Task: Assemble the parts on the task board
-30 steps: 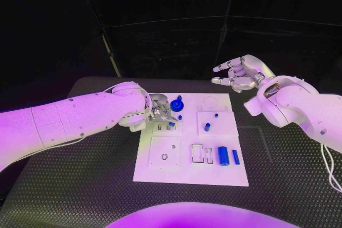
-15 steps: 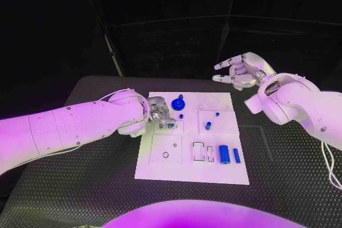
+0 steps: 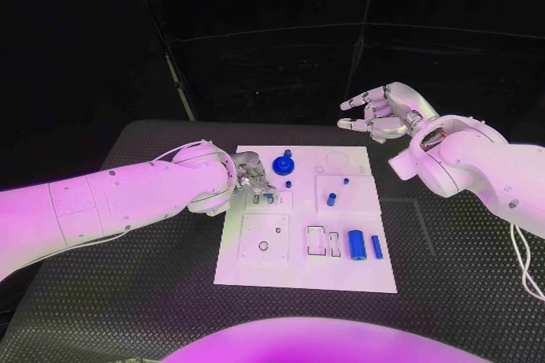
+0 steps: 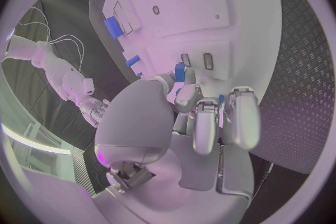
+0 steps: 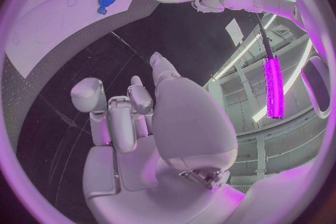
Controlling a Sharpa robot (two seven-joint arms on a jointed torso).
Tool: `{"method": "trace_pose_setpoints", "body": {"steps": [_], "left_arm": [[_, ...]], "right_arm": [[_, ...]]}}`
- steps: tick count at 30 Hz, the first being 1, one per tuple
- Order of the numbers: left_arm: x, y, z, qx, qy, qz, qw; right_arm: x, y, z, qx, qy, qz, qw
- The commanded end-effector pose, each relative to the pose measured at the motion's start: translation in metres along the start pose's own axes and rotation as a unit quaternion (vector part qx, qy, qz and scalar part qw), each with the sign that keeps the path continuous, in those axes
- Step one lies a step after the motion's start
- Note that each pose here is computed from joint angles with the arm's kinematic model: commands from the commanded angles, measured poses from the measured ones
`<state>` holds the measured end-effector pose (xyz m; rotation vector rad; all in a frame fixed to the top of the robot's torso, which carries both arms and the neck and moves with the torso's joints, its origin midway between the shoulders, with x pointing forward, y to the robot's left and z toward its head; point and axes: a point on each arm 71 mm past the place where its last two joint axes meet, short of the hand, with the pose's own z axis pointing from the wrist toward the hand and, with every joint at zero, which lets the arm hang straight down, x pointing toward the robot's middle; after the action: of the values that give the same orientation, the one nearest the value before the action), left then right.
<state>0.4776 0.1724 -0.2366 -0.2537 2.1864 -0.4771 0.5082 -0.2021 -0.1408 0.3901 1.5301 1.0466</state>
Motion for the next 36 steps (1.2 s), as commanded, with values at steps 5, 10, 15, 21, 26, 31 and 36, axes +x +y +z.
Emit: {"method": "trace_pose_setpoints", "body": {"steps": [5, 10, 15, 21, 26, 31, 36], "left_arm": [[-0.0001, -0.0010, 0.0038, -0.002, 0.005, 0.013, 1.000], [0.0007, -0.0022, 0.0053, -0.002, 0.008, 0.015, 1.000], [0.0018, -0.0033, 0.0058, -0.002, 0.013, 0.018, 1.000], [0.0029, -0.0036, 0.0054, -0.001, 0.019, 0.021, 1.000], [0.0032, -0.0034, 0.0050, -0.001, 0.021, 0.025, 0.999], [0.0039, -0.0036, 0.0047, -0.001, 0.025, 0.029, 0.999], [0.0044, -0.0035, 0.0046, -0.001, 0.028, 0.031, 0.999]], "right_arm": [[0.0003, 0.0026, 0.0007, -0.007, 0.003, 0.000, 1.000], [0.0005, 0.0027, 0.0008, -0.007, 0.003, 0.000, 1.000], [0.0007, 0.0028, 0.0010, -0.008, 0.004, 0.000, 1.000], [0.0009, 0.0027, 0.0011, -0.008, 0.005, 0.000, 1.000], [0.0010, 0.0026, 0.0011, -0.008, 0.005, 0.000, 1.000], [0.0012, 0.0026, 0.0013, -0.008, 0.006, 0.000, 1.000], [0.0013, 0.0024, 0.0015, -0.008, 0.006, 0.000, 1.000]]}}
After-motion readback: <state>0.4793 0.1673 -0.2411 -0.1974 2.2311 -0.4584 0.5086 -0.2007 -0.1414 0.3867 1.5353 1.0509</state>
